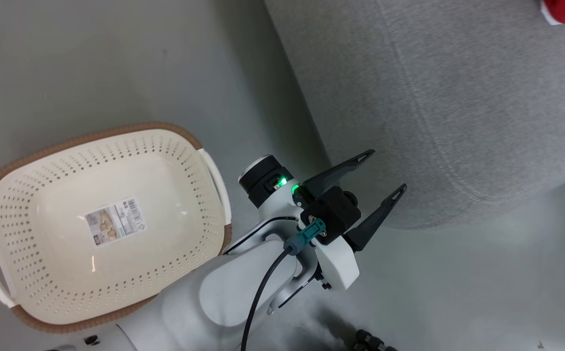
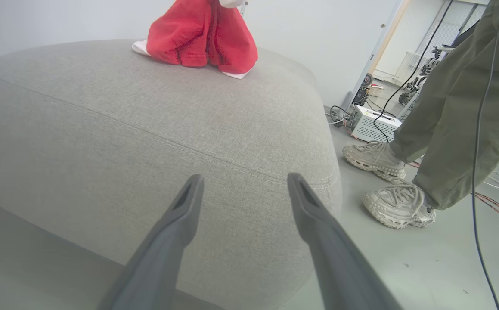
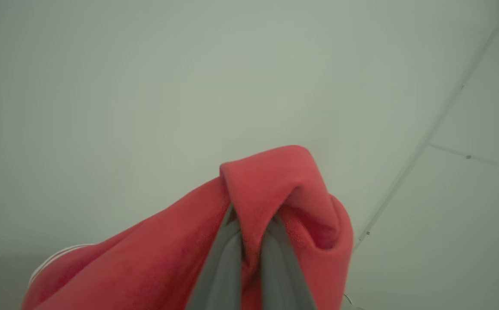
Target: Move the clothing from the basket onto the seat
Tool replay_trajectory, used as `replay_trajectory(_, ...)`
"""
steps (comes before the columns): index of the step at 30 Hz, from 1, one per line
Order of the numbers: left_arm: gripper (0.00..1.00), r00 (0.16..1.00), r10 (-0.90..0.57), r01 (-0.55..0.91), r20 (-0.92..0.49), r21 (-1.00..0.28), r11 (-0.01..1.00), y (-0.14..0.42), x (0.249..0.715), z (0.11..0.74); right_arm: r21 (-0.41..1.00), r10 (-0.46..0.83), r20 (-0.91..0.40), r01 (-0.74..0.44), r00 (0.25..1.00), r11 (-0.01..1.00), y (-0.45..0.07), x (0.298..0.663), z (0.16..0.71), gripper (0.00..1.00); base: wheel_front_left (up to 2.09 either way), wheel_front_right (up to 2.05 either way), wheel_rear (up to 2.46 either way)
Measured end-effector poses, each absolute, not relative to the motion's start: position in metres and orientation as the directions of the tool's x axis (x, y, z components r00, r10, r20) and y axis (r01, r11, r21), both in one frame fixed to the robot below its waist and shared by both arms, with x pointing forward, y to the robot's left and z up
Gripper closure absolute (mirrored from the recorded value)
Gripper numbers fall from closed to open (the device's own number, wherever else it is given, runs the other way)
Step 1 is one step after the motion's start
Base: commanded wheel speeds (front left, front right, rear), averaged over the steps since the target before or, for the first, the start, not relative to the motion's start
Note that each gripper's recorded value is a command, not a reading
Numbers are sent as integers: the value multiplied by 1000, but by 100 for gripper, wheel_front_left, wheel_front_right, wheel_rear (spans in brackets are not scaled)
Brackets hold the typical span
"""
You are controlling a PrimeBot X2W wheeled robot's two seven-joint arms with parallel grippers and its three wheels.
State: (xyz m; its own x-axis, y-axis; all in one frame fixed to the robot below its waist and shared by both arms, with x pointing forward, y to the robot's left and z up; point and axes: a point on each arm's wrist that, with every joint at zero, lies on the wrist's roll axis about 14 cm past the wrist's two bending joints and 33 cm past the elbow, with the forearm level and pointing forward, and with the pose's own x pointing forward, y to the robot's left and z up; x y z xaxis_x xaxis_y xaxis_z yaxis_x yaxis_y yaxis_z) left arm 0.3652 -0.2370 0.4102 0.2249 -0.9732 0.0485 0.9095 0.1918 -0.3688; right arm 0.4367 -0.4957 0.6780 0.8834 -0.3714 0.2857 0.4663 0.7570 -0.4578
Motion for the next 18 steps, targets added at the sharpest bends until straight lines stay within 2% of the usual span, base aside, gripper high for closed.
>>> replay_trajectory(10,0,276,-961,878,-17,-402,259,-222,376,372,-463,-480,333,584,812,667,-542,456,690,100,0,0,0)
replay_trajectory(14,0,304,-952,862,-41,-413,293,-215,383,359,-373,-564,337,657,754,655,-566,458,676,100,0,0,0)
replay_trajectory(18,0,315,-947,848,-69,-427,313,-206,381,346,-309,-584,329,668,743,677,-570,475,658,100,0,0,0)
